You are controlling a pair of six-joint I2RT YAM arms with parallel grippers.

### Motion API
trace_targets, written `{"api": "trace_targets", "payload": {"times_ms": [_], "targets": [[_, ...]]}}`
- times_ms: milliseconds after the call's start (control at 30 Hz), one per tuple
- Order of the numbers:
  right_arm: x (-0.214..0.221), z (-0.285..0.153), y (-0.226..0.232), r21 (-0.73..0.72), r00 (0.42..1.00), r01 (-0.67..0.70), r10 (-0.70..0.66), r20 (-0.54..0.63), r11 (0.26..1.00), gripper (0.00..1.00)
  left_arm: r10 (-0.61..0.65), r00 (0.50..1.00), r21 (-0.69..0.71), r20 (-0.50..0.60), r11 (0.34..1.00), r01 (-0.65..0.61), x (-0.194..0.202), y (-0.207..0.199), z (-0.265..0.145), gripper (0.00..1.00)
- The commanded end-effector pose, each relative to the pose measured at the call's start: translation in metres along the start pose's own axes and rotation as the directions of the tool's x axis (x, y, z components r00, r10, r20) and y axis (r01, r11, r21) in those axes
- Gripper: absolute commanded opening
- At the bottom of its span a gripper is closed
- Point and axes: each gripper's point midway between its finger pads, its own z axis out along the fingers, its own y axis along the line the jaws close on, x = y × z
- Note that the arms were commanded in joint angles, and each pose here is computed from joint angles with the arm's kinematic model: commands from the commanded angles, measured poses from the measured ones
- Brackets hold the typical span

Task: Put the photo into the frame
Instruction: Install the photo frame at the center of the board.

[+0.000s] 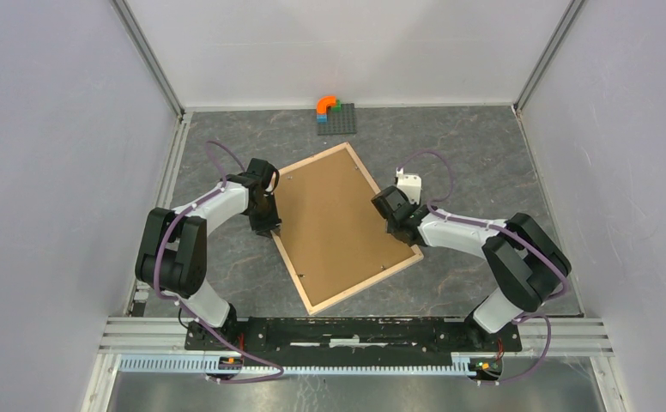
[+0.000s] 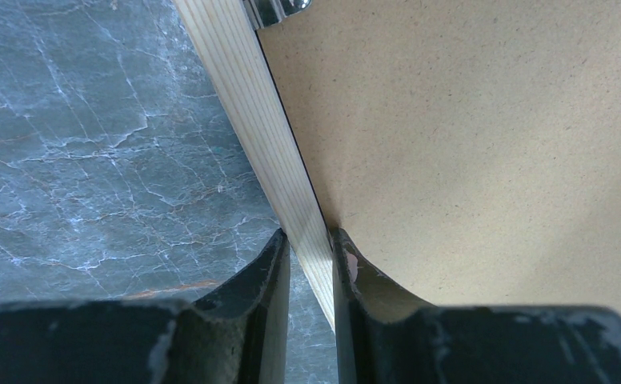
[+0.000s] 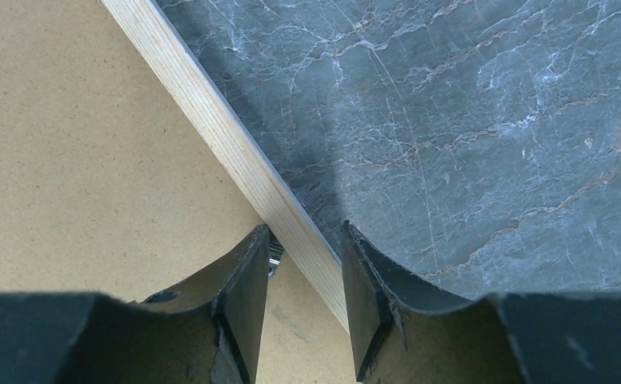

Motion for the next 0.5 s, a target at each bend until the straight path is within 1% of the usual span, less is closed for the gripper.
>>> {"api": "trace_targets", "payload": {"times_ms": [0,200,233,300,400,467], "targets": [[0.042,-0.003,-0.017,0.013,0.99,0.071,-0.069,-0.12,0.997,0.43,0.058,0.998,0.077,0.02,0.995,-0.06,-0.004,-0.014,-0.009,0.02],[0.041,-0.008,-0.019,0.003,0.993,0.057,-0.056,-0.108,0.998,0.3,0.059,0.998,0.065,0.034,0.996,-0.061,-0.007,-0.012,-0.01,0.02],[0.041,-0.008,-0.019,0.003,0.993,0.053,-0.053,-0.106,0.999,0.29,0.058,0.998,0.068,0.032,0.996,-0.06,-0.007,-0.012,-0.01,0.02],[0.039,-0.007,-0.018,0.003,0.993,0.056,-0.055,-0.102,0.998,0.31,0.058,0.998,0.068,0.03,0.996,-0.06,-0.007,-0.012,-0.01,0.02],[0.036,-0.005,-0.017,0.009,0.993,0.073,-0.072,-0.096,0.997,0.4,0.059,0.998,0.064,0.032,0.996,-0.061,-0.007,-0.012,-0.01,0.02],[0.031,-0.005,-0.014,-0.004,0.993,0.084,-0.084,-0.082,0.996,0.43,0.059,0.998,0.06,0.033,0.996,-0.061,-0.008,-0.011,-0.01,0.02]]}}
